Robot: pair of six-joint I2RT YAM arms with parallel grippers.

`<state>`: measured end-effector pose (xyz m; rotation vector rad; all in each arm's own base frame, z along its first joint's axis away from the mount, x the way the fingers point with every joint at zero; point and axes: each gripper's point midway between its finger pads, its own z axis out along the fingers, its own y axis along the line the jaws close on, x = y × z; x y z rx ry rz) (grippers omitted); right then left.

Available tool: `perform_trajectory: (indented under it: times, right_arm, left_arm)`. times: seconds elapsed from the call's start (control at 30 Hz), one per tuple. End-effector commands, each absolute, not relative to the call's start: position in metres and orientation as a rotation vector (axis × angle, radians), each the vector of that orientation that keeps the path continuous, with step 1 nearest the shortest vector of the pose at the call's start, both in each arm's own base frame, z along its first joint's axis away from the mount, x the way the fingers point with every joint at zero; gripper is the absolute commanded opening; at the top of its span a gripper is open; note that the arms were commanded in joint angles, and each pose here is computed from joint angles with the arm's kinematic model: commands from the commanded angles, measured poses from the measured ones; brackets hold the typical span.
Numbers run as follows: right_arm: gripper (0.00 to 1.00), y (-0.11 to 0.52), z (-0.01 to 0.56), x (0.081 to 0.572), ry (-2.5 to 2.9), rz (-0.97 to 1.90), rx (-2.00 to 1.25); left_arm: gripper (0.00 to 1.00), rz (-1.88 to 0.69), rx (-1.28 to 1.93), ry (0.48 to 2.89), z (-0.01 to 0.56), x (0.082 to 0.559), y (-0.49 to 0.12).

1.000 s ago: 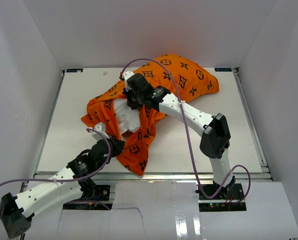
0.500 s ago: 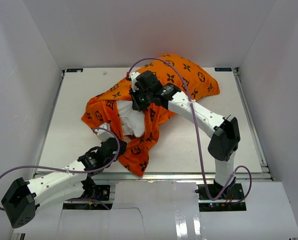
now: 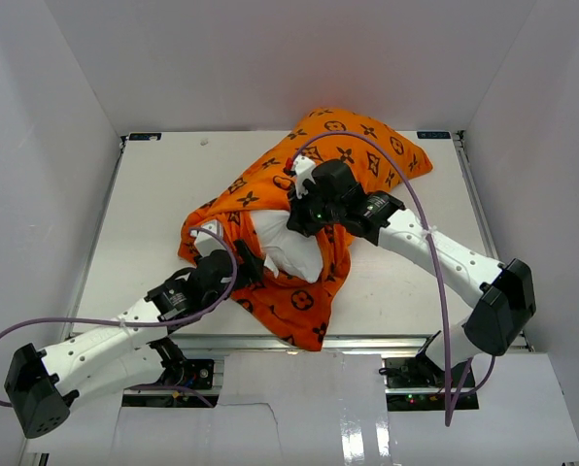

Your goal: Remove the pillowcase from the pillow

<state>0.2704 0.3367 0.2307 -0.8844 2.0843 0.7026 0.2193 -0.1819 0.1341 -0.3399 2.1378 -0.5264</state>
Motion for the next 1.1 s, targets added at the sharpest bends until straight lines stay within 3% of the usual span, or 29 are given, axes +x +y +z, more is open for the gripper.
perform_trajectory:
  times: [0.0, 0.2, 0.47, 0.5, 0.53, 0.6, 0.63, 0.67, 1.07]
  right_arm:
    - [0.08, 0.348, 0.282, 0.278, 1.887, 0.796, -0.817]
    - [0.08, 0.347, 0.290, 0.273, 1.855, 0.824, -0.798]
    - [0.08, 0.340, 0.302, 0.269, 1.819, 0.828, -0.775]
    - [0.08, 0.338, 0.304, 0.269, 1.815, 0.825, -0.768]
    - [0.08, 0.336, 0.305, 0.270, 1.812, 0.817, -0.761]
    - [0.08, 0.326, 0.307, 0.275, 1.814, 0.795, -0.731]
    - [0.08, 0.322, 0.308, 0.277, 1.813, 0.792, -0.717]
    - [0.08, 0.318, 0.306, 0.276, 1.819, 0.802, -0.714]
    - [0.08, 0.242, 0.322, 0.267, 1.769, 0.795, -0.582]
  left_arm:
    - [0.89, -0.516, -0.278, 2.116, 0.164, 0.225, -0.186]
    - [0.94, -0.394, -0.303, 2.119, 0.162, 0.239, -0.179]
    - [0.88, -0.167, -0.420, 2.172, 0.130, 0.258, -0.152]
    - [0.83, -0.163, -0.426, 2.165, 0.130, 0.259, -0.149]
    - [0.58, -0.177, -0.432, 2.148, 0.132, 0.262, -0.149]
    - [0.29, -0.183, -0.470, 2.129, 0.134, 0.263, -0.139]
    - [0.08, -0.191, -0.484, 2.127, 0.135, 0.263, -0.136]
    - [0.02, -0.181, -0.523, 2.117, 0.136, 0.266, -0.125]
    - [0.00, -0.188, -0.678, 2.066, 0.145, 0.285, -0.062]
